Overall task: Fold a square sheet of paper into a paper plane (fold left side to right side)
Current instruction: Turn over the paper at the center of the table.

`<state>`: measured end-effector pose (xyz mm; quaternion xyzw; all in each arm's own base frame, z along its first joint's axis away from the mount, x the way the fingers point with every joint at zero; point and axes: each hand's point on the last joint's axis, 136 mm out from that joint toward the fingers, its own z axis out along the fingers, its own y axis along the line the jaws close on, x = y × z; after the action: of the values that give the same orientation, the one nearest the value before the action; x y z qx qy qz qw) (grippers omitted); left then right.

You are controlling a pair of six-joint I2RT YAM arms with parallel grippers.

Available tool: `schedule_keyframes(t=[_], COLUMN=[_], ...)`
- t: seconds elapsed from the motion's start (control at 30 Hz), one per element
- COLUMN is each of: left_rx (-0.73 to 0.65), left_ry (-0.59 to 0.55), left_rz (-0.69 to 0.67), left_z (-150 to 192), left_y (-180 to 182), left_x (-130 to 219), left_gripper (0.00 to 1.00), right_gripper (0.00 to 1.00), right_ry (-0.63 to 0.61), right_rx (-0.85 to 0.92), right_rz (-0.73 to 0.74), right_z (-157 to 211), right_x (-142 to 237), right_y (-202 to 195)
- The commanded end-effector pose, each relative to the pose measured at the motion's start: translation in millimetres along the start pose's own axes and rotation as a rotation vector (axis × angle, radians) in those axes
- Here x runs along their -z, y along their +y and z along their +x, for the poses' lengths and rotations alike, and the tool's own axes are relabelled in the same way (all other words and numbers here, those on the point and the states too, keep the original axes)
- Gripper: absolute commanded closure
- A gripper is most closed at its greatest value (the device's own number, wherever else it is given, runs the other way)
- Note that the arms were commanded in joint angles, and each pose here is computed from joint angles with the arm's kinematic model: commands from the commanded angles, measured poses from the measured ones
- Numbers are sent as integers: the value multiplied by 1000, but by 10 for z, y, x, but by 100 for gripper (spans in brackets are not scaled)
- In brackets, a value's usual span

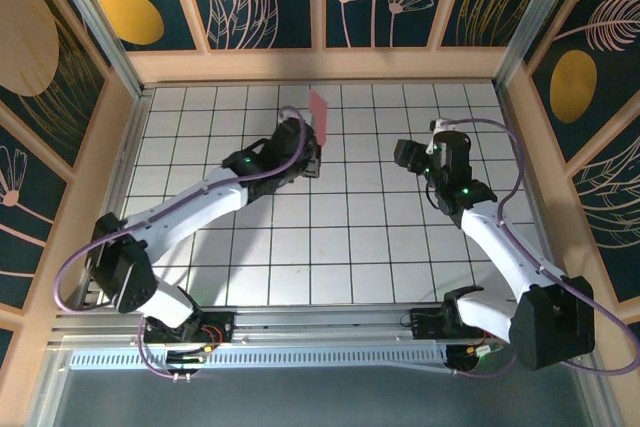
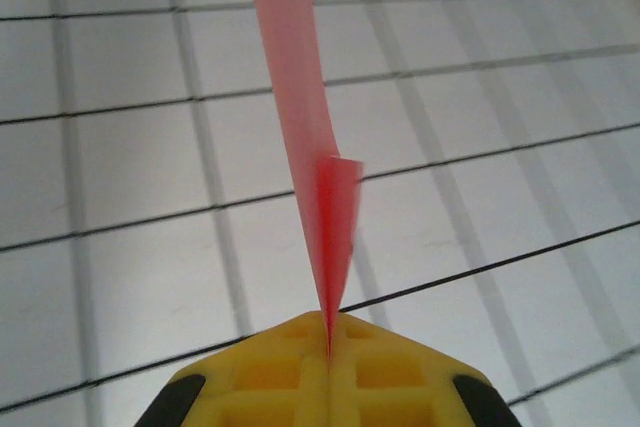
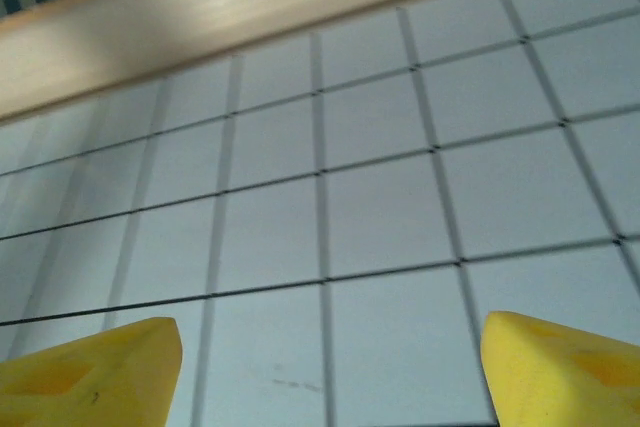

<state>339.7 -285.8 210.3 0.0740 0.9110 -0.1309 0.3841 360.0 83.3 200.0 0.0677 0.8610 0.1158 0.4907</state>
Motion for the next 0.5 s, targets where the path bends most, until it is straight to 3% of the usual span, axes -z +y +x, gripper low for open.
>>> schedule_keyframes(t=[0.0,0.17,0.47], left_rx=[-256,-386,-349], left_ry=[120,176,214], left_rz=[-472,-698,-713], left_z=[325,522,1001], left_y=[589,537,216], left_x=[119,43,-256], left_gripper=[100,100,100], right_gripper=[19,18,18], right_ry=[-12,-10,15], right_rx=[28,-11,-42], right_rz=[179,201,170], right_z=[36,75,152], right_x=[56,24,-35], right_y=[-390,-504,-540])
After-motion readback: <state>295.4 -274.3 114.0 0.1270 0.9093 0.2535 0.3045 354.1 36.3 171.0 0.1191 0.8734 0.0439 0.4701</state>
